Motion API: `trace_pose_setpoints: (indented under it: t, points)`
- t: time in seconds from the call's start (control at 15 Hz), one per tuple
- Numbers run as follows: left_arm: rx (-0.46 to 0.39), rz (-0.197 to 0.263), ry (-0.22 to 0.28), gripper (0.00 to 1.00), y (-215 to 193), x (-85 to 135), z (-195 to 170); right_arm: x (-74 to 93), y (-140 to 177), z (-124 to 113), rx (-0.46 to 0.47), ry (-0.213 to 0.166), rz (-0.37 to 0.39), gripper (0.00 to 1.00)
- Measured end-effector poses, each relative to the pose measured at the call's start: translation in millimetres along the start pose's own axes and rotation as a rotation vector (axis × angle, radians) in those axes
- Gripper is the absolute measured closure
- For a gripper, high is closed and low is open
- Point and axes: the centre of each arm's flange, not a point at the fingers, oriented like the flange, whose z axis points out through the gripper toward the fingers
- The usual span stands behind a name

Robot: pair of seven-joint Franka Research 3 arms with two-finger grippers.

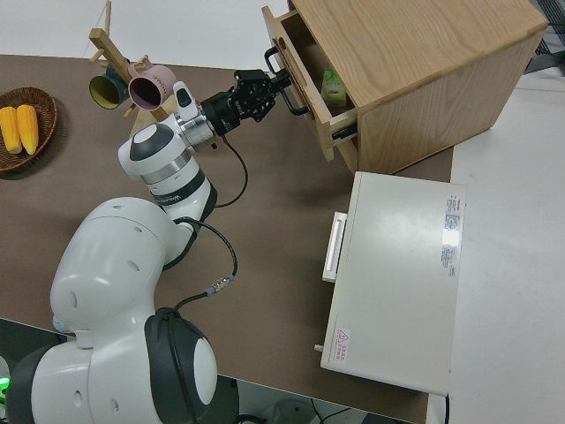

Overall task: Slide drawer open with right arm
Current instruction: 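Pull the handle toward the robot with the right gripper, sliding the drawer open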

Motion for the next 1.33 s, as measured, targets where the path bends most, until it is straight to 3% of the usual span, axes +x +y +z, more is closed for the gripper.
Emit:
trace_pose_setpoints:
  t: [0.6,1.07,1.33]
  points:
    - [0.0,0.0,0.0,0.0,0,0,0,14.8,1,-72,0.007,-0.061,0.004,0.81]
    - [0.0,0.0,0.0,0.0,0,0,0,21.8,2,-129,0.013,-0.075,0.006,0.81]
    - [0.0,0.0,0.0,0.0,0,0,0,23.2,2,-146,0.014,-0.073,0.004,0.81]
